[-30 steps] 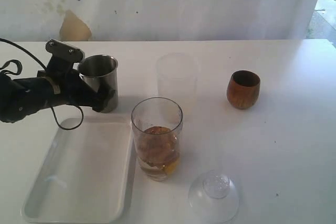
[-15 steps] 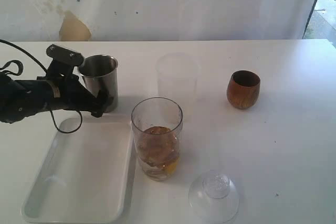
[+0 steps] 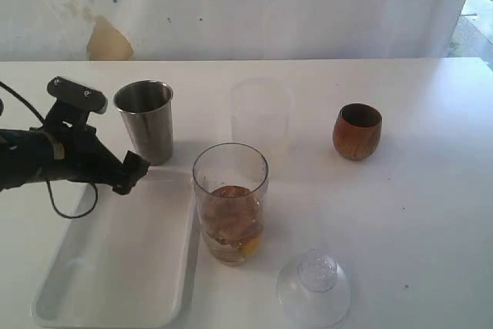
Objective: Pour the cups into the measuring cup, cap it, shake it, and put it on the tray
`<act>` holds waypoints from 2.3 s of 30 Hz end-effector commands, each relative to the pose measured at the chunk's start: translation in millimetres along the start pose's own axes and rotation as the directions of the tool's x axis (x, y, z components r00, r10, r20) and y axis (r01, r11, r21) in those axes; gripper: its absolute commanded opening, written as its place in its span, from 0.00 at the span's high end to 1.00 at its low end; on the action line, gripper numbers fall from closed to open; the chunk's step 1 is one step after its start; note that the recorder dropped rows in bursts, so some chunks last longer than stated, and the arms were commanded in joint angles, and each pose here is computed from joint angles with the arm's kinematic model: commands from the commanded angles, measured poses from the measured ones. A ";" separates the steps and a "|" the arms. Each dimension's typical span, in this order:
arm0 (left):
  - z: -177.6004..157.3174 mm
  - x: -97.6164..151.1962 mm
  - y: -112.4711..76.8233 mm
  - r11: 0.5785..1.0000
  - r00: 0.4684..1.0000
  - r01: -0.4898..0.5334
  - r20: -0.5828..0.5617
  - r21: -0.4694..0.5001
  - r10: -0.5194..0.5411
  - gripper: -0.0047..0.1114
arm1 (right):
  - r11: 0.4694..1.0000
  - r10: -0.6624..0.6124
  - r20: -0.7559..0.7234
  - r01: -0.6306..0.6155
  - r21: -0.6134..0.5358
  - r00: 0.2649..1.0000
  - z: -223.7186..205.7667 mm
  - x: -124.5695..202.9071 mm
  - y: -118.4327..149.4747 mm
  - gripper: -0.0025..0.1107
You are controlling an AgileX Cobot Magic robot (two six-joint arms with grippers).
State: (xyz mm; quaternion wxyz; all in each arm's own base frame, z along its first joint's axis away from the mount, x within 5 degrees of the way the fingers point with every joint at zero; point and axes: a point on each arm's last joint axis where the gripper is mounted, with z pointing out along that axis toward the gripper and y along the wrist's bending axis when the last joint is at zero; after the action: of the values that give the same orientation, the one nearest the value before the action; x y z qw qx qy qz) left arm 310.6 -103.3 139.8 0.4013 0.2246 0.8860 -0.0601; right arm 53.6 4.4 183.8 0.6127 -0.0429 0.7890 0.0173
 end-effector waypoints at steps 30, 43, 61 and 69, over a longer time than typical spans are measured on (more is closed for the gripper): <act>-196.4 -20.6 -2.2 0.989 0.939 0.025 0.344 -0.145 0.027 0.31 | 1.000 0.005 0.002 -0.005 0.005 1.000 0.2 1.0 -0.2 0.98; -263.0 -8.9 -6.1 0.980 0.874 0.141 0.483 -0.141 -0.057 0.96 | 0.999 0.034 0.002 -0.034 0.005 0.999 0.2 1.0 -0.2 0.98; -281.5 0.0 -7.4 0.976 0.862 0.152 0.504 -0.154 -0.055 0.96 | 0.999 0.034 0.002 -0.034 0.005 0.999 0.2 1.0 -0.2 0.98; -259.7 36.7 -16.7 0.988 0.887 0.078 0.462 -0.134 -0.007 0.96 | 0.999 0.034 0.002 -0.034 0.005 0.999 0.2 1.0 -0.2 0.98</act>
State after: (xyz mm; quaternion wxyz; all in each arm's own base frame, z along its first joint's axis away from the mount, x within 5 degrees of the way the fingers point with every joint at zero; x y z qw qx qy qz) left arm 109.9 -30.3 294.9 0.6072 0.1576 0.7780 -0.0359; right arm 53.6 4.4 183.8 0.6123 -0.0297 0.7896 0.0275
